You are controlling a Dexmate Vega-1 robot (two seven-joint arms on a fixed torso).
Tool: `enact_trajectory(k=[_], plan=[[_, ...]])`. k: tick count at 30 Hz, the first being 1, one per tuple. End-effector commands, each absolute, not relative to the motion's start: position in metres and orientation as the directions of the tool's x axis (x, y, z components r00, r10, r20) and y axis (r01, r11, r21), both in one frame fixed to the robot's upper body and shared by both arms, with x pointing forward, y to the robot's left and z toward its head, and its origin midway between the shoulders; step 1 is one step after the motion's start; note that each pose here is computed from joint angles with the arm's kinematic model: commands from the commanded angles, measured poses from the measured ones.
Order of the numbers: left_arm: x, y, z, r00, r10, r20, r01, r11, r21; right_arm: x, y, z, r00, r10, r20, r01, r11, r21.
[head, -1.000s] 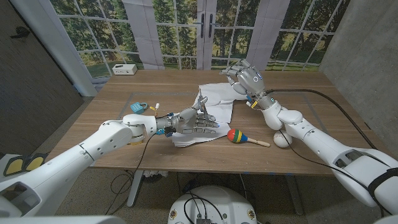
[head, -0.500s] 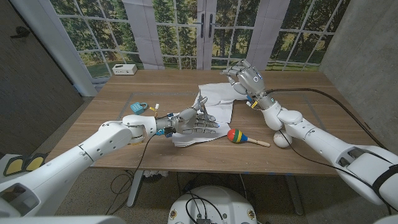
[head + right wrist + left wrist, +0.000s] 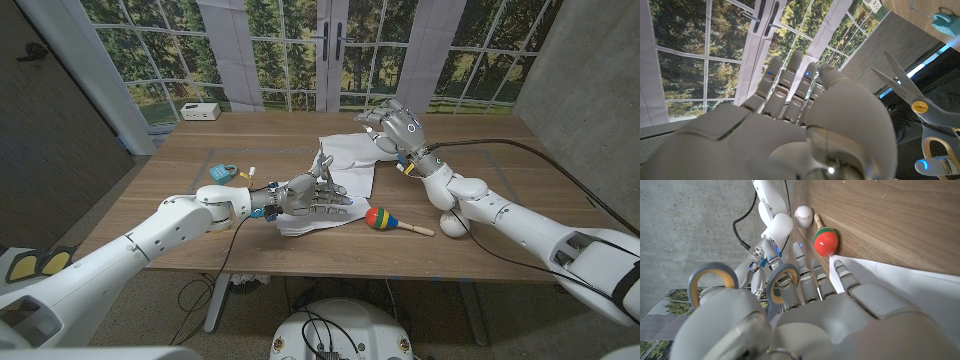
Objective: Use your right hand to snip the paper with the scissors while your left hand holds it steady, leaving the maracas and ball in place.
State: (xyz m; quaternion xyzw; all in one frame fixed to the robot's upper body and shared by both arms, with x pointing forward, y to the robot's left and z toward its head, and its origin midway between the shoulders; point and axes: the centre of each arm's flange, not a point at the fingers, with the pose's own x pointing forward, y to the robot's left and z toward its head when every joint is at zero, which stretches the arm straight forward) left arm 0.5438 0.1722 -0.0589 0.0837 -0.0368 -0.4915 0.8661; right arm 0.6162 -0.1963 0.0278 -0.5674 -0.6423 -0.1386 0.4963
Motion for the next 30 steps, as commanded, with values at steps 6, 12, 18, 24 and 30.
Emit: enact_trajectory(k=[6, 12, 18, 24, 30], plan=[[0.543, 0.175, -0.060, 0.517, -0.856, -0.014, 0.844, 0.506, 0.179, 0.628, -0.192, 0.026, 0.292, 0.613, 0.734, 0.836, 0.210, -0.508], [0.542, 0.175, -0.061, 0.517, -0.856, -0.012, 0.843, 0.506, 0.180, 0.631, -0.190, 0.027, 0.344, 0.620, 0.705, 0.820, 0.168, -0.548], [0.542, 0.176, -0.061, 0.516, -0.857, -0.012, 0.844, 0.505, 0.180, 0.636, -0.190, 0.029, 0.431, 0.621, 0.655, 0.772, 0.123, -0.624], [0.542, 0.176, -0.061, 0.511, -0.859, -0.012, 0.846, 0.501, 0.184, 0.640, -0.189, 0.029, 0.494, 0.620, 0.610, 0.746, 0.057, -0.663], [0.543, 0.176, -0.060, 0.508, -0.861, -0.014, 0.848, 0.497, 0.187, 0.644, -0.188, 0.028, 0.551, 0.614, 0.566, 0.718, -0.001, -0.697]])
